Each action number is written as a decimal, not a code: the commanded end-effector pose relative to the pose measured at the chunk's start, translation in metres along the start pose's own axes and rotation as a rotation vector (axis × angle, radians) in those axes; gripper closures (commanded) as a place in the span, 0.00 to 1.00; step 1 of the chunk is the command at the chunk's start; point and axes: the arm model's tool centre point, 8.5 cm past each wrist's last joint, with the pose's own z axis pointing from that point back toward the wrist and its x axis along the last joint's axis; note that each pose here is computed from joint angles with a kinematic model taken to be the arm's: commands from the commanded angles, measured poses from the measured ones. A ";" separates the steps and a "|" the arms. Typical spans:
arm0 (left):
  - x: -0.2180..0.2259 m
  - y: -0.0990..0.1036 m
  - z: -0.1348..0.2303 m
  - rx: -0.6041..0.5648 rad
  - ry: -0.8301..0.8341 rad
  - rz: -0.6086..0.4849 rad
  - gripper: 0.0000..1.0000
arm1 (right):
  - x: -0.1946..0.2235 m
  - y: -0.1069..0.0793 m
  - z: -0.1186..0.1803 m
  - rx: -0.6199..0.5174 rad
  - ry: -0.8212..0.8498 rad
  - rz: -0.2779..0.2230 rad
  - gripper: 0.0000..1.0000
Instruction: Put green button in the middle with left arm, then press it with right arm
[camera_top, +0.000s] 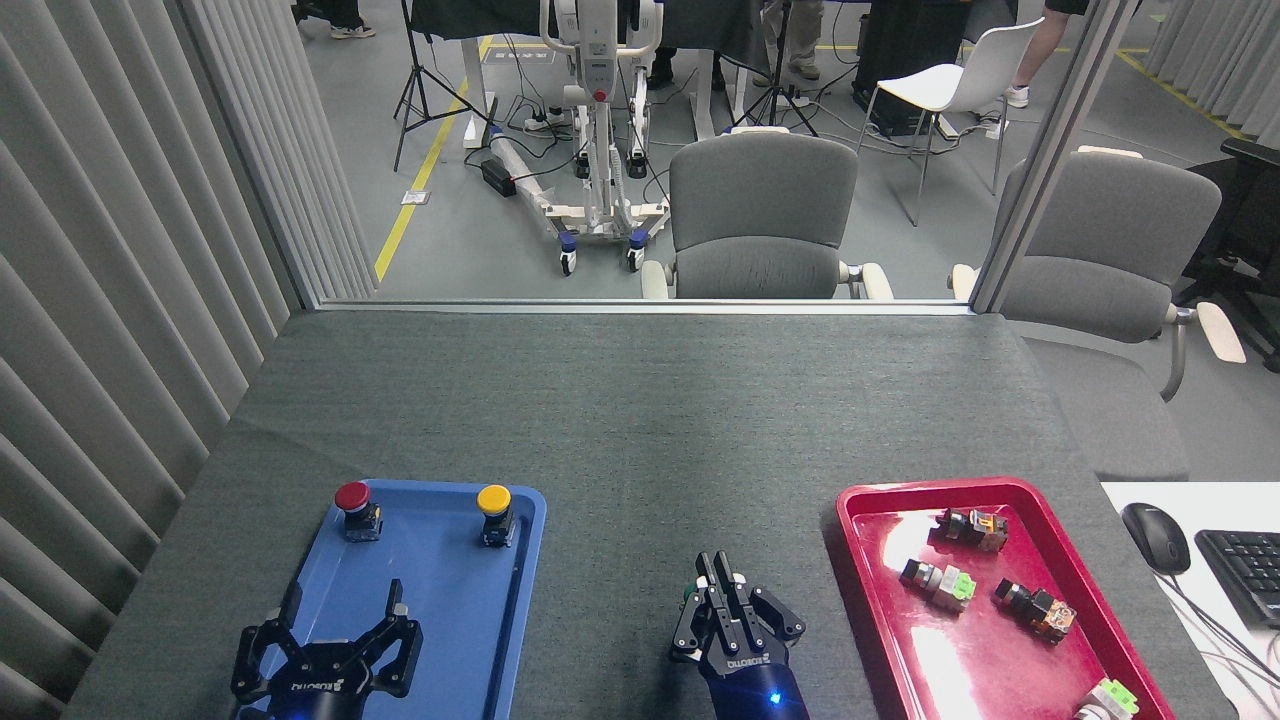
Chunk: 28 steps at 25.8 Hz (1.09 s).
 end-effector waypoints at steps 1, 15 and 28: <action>0.005 0.001 0.000 0.014 -0.013 -0.001 0.00 | -0.012 -0.008 0.003 -0.028 0.037 -0.014 0.01; 0.010 -0.018 0.002 -0.028 -0.033 0.039 0.00 | -0.103 -0.022 0.088 -0.031 0.259 0.064 0.01; 0.006 -0.016 0.000 -0.020 -0.056 0.082 0.00 | -0.120 -0.024 0.098 -0.018 0.257 0.189 0.00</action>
